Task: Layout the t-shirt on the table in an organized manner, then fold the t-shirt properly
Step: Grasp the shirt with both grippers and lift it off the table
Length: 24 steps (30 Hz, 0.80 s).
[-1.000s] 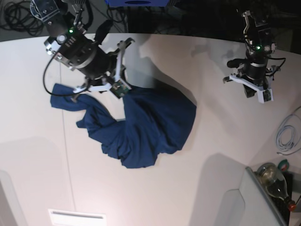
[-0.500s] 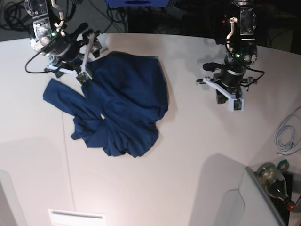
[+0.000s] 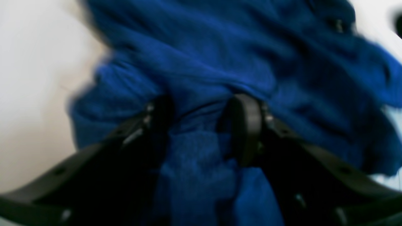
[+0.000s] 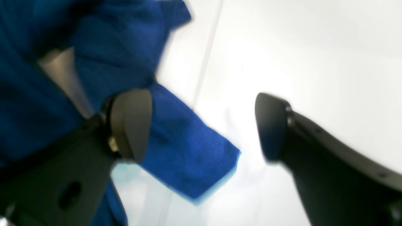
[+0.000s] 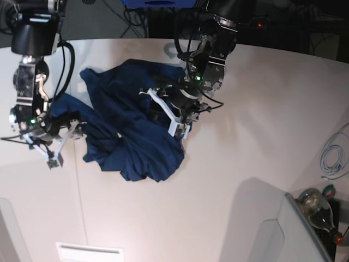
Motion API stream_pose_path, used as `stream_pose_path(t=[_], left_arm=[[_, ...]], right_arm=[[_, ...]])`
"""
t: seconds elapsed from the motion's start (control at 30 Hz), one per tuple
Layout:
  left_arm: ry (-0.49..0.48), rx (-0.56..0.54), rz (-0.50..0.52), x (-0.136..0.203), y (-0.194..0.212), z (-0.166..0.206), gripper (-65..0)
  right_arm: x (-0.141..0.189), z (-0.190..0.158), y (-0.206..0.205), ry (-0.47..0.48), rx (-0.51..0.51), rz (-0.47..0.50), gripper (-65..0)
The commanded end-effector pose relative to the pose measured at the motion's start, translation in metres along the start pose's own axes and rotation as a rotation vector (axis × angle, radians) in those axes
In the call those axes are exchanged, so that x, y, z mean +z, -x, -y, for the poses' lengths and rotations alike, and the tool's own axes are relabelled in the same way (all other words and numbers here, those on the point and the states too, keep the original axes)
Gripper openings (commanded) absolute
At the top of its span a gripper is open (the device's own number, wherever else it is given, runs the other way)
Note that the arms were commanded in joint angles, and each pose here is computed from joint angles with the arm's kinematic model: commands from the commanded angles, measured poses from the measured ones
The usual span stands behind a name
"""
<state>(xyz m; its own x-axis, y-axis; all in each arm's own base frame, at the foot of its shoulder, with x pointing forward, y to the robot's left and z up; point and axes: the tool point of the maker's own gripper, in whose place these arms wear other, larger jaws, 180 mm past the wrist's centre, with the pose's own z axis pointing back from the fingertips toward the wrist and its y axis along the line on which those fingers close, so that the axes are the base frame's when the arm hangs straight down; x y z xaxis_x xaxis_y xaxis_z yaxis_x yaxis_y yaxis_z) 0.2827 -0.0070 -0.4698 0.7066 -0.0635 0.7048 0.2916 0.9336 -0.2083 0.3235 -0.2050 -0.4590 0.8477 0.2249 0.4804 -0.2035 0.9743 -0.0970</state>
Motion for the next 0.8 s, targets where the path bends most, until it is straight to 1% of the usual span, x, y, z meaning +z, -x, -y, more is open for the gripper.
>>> stream_pose_path(t=[0.0, 0.03, 0.1, 0.17, 0.23, 0.3, 0.37, 0.4, 0.43, 0.47, 0.5, 0.53, 0.57, 0.6, 0.63, 0.67, 0.7, 0.77], left_arm=[[-0.023, -0.011, 0.000, 0.001, 0.000, -0.012, -33.1], [-0.035, -0.020, -0.022, 0.003, 0.010, -0.019, -34.6], [-0.055, -0.038, -0.054, 0.010, 0.026, -0.033, -40.2], [-0.073, -0.052, -0.087, 0.017, 0.042, -0.045, -46.6], [-0.088, -0.065, -0.116, 0.024, 0.056, -0.055, -52.5], [-0.096, -0.071, -0.139, 0.030, 0.069, -0.060, -55.1], [-0.101, -0.078, -0.145, 0.033, 0.072, -0.064, -56.1], [-0.100, -0.077, -0.147, 0.034, 0.073, -0.064, -56.3], [-0.099, -0.077, -0.145, 0.035, 0.073, -0.063, -56.4], [-0.098, -0.077, -0.142, 0.035, 0.073, -0.062, -56.4], [-0.097, -0.079, -0.134, 0.036, 0.070, -0.061, -56.6], [-0.096, -0.081, -0.126, 0.037, 0.066, -0.061, -56.9], [-0.094, -0.083, -0.114, 0.037, 0.062, -0.060, -57.9], [-0.096, -0.089, -0.108, 0.039, 0.059, -0.061, -60.7], [-0.096, -0.094, -0.102, 0.042, 0.058, -0.061, -64.7], [-0.093, -0.097, -0.086, 0.044, 0.053, -0.059, -65.0], [-0.089, -0.100, -0.065, 0.047, 0.046, -0.057, -65.0], [-0.086, -0.113, -0.042, 0.056, 0.040, -0.055, -65.0]], right_arm=[[-0.006, 0.006, -0.010, -0.003, 0.000, 0.008, -16.1], [-0.015, 0.002, -0.009, -0.022, 0.002, -0.007, -16.1], [-0.025, -0.008, -0.004, -0.050, 0.024, -0.004, -16.1], [-0.027, -0.017, -0.005, -0.064, 0.047, 0.024, -16.1], [-0.029, -0.028, 0.003, -0.082, 0.076, 0.012, -16.1], [-0.031, -0.037, 0.011, -0.098, 0.095, -0.008, -16.2], [-0.035, -0.046, 0.025, -0.119, 0.100, -0.043, -16.8], [-0.037, -0.047, 0.029, -0.122, 0.099, -0.051, -19.1], [-0.038, -0.047, 0.035, -0.126, 0.096, -0.067, -24.5], [-0.040, -0.048, 0.037, -0.128, 0.093, -0.075, -33.6], [-0.040, -0.047, 0.037, -0.128, 0.091, -0.076, -44.6], [-0.040, -0.047, 0.035, -0.128, 0.088, -0.071, -55.8], [-0.039, -0.044, 0.024, -0.119, 0.081, -0.047, -65.0], [-0.039, -0.041, 0.012, -0.114, 0.080, -0.019, -65.0], [-0.039, -0.039, 0.002, -0.111, 0.080, 0.007, -63.5], [-0.038, -0.037, -0.009, -0.106, 0.082, 0.029, -62.6], [-0.036, -0.034, -0.023, -0.098, 0.086, 0.056, -64.5], [-0.032, -0.028, -0.050, -0.086, 0.089, 0.100, -65.0]])
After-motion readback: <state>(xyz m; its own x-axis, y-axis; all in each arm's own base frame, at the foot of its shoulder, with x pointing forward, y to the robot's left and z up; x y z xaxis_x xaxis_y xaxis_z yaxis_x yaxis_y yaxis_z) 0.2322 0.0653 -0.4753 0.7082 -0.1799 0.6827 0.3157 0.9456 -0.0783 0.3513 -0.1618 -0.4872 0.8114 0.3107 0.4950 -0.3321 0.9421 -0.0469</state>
